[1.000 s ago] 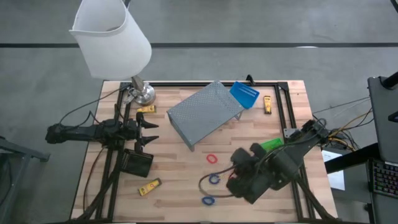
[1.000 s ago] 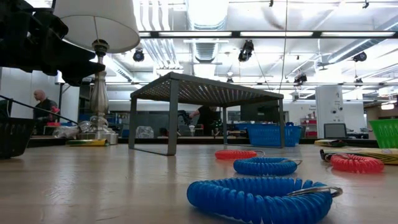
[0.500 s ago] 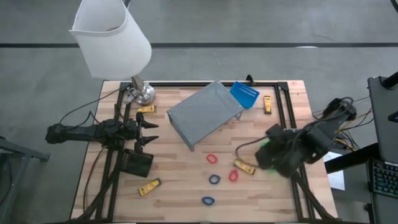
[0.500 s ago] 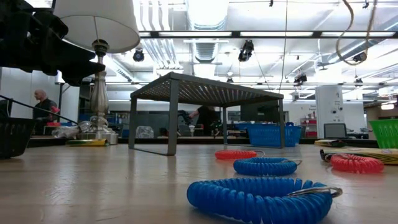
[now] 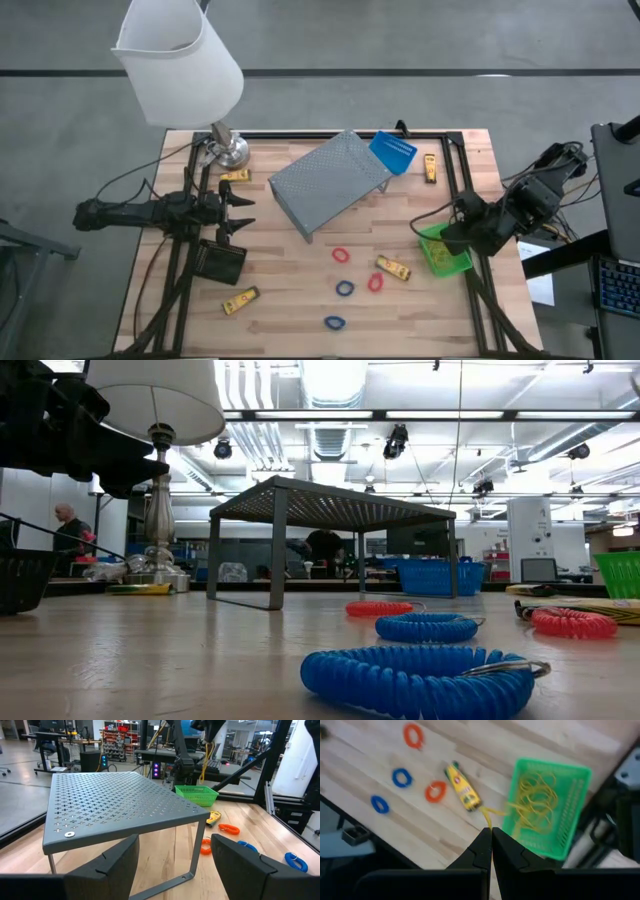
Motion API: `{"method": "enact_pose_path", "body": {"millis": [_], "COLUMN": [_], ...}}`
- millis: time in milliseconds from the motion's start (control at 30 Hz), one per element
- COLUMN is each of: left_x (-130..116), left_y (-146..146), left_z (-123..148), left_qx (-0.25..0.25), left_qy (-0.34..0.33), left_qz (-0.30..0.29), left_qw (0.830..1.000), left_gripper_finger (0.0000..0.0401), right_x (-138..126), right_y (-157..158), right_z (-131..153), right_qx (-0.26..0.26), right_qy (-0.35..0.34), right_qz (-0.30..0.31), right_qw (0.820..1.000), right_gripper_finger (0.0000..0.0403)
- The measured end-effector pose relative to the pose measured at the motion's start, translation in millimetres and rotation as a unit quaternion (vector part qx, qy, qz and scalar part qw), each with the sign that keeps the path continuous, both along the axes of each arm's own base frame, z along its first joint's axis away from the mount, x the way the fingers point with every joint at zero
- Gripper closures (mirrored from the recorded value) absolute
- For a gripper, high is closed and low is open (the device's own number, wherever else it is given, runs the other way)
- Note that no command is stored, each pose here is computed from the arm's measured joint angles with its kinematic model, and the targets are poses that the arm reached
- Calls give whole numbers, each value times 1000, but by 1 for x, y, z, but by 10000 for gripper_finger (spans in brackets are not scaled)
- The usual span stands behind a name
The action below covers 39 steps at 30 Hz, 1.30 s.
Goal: Pick & Place Office Desk Supplies
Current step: Put the yellow rubber band into the green basket
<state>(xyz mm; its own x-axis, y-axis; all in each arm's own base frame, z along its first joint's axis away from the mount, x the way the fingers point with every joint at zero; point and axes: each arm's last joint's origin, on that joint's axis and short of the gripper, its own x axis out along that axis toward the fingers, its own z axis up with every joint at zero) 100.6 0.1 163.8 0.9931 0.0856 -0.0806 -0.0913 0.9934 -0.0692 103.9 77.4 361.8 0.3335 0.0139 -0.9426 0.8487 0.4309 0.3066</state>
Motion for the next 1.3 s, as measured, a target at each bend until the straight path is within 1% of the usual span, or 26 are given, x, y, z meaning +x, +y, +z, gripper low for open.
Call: {"method": "enact_pose_path", "body": {"millis": [200, 333, 433, 667, 800, 1067, 1300], "left_x": [0, 0, 0, 0, 0, 0, 0], "left_y": [0, 0, 0, 0, 0, 0, 0], "left_z": [0, 0, 0, 0, 0, 0, 0], "left_qx": [0, 0, 0, 0, 0, 0, 0], "left_qy": [0, 0, 0, 0, 0, 0, 0], "left_qz": [0, 0, 0, 0, 0, 0, 0], "left_qw": [1000, 1000, 1000, 1000, 1000, 1000, 1000], "left_gripper_finger": [148, 148, 148, 148, 148, 148, 148], "right_x": [-8, -10, -11, -11, -6, 1, 11], "right_y": [-4, -4, -5, -5, -1, 5, 11], "right_z": [-20, -36, -49, -82, -102, -141, -144], "right_qx": [12, 13, 1, -23, -11, 13, -9], "right_qy": [36, 74, 96, 133, 125, 100, 99], "right_qz": [-24, -25, -31, -81, -104, -105, -110], "right_qw": [999, 997, 995, 988, 987, 989, 989], "right_gripper_finger": [394, 394, 394, 394, 394, 394, 394]}}
